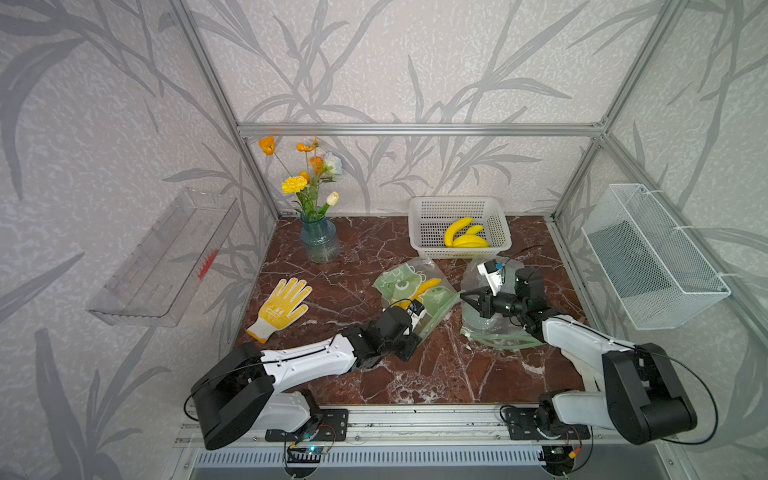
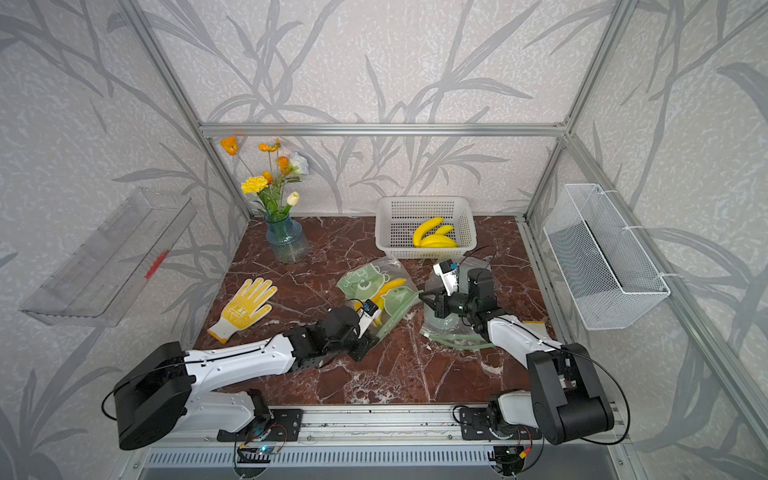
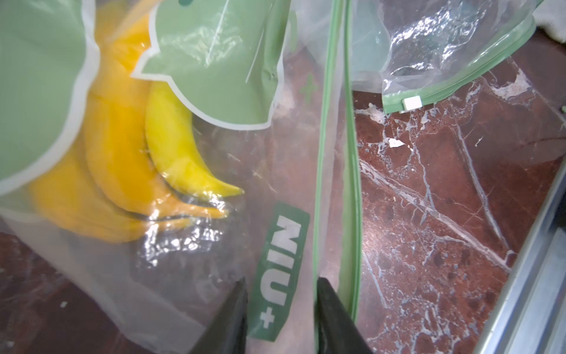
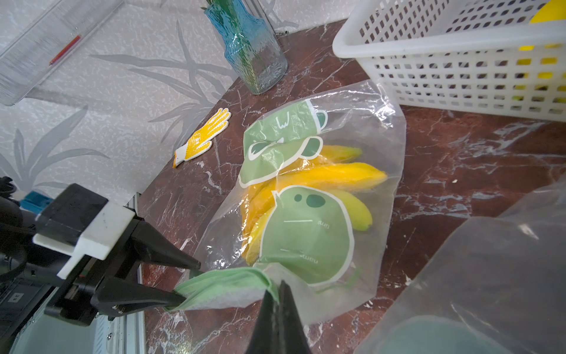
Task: Open the zip-top bag and take out the banana
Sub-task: Open the zipper of the food storage bag at the center of the board.
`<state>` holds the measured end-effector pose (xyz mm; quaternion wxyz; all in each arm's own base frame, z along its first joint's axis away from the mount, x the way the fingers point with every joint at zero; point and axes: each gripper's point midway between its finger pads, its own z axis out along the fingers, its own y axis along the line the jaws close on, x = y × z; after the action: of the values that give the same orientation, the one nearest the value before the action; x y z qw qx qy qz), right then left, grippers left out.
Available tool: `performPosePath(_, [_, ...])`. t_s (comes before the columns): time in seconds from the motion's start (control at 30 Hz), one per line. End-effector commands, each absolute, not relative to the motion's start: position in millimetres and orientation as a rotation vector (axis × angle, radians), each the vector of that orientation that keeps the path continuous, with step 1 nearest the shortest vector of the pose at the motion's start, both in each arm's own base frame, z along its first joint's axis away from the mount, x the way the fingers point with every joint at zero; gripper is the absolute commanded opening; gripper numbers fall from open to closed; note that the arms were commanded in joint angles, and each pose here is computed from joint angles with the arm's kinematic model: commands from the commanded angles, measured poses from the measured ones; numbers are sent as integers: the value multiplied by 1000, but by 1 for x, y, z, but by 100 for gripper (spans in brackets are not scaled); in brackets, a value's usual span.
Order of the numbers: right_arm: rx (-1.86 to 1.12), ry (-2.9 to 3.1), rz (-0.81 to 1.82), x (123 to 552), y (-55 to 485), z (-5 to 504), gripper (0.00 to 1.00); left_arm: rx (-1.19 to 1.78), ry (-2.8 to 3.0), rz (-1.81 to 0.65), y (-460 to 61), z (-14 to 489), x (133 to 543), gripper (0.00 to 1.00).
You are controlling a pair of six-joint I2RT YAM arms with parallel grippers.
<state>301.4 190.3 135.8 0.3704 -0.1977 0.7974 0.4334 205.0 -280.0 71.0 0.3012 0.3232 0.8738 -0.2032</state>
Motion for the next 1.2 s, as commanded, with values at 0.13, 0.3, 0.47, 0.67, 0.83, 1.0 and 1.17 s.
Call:
performPosePath(0.13, [-493, 2015, 1084, 304, 189, 142, 0, 873, 2354, -522, -287, 68, 205, 10])
performPosePath(0.3, [-431, 2158, 1016, 299, 178, 118, 4, 842, 2350, -462, -277, 71, 208, 2])
performPosePath(0.47, [-352, 2255, 860, 288, 160, 115, 26, 813, 2361, -371, -263, 73, 211, 0])
performPosePath(0.67, [-429, 2104, 649, 261, 155, 155, 51, 791, 2361, -312, -259, 72, 214, 0])
performPosePath(0.83, [-538, 1922, 737, 233, 187, 185, 53, 803, 2344, -292, -263, 78, 216, 0])
performPosePath(1.0, [-731, 1880, 743, 210, 234, 172, 52, 804, 2314, -287, -270, 85, 217, 0])
performPosePath(1.17, [-778, 1911, 776, 212, 258, 150, 50, 814, 2289, -298, -272, 91, 213, 0])
